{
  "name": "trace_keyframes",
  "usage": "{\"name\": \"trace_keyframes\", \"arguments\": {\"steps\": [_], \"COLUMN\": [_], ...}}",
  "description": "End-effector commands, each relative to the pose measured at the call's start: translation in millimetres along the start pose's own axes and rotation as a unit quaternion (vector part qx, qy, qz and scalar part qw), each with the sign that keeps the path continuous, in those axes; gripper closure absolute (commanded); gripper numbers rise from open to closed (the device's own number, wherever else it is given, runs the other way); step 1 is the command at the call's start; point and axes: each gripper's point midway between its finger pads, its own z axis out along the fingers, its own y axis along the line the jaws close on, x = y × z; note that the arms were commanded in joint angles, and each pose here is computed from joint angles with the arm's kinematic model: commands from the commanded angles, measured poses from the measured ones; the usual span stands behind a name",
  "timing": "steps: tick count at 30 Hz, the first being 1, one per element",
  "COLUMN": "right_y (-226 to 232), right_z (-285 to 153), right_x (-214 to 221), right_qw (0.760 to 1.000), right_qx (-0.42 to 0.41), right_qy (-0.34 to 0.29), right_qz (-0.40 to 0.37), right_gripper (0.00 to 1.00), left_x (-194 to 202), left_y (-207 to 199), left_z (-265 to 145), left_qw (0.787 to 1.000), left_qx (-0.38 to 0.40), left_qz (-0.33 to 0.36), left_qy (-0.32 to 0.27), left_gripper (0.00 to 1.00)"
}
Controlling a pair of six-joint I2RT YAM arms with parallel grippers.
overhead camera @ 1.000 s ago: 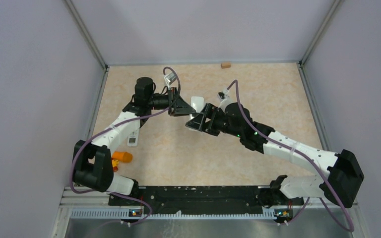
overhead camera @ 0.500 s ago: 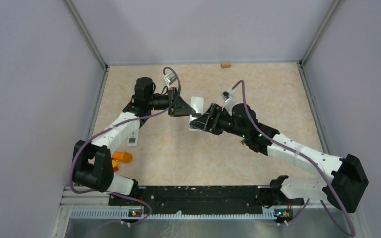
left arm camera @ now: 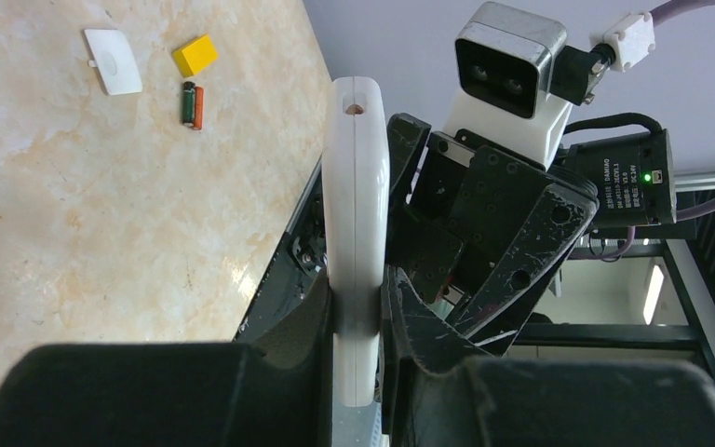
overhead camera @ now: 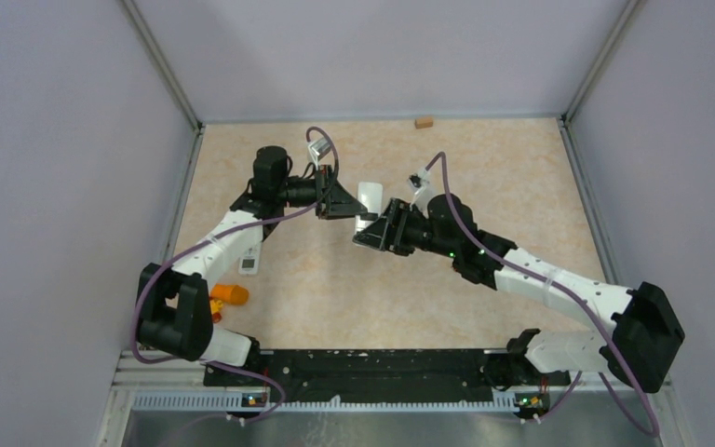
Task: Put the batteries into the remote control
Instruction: Load the battery into the remote control.
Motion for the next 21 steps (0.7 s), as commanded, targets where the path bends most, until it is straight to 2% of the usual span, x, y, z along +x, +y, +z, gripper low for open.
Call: {"name": "trace_keyframes", "arguments": {"steps": [1, 10, 21], "right_y": [27, 33, 57], "right_z": [-2, -6, -19], "right_x": [-21, -26, -31], "right_qw": [0.999, 0.997, 0.982], "right_qx": [-0.032, -0.054, -0.144], "right_qy": [-0.025, -0.042, -0.077], "right_qz": [-0.013, -0.022, -0.096], "right_gripper": [0.42, 0.55, 0.66], "left_x": [2, 2, 5], "left_y": [-18, -22, -46], "left_z": [-4, -5, -9], "left_qw": [0.999, 1.000, 0.998], "left_qx": [0.017, 0.020, 0.060], "left_qz": [0.036, 0.021, -0.010], "left_qy": [-0.003, 0.001, 0.008], "left_gripper": [1.00, 1.00, 1.00]}}
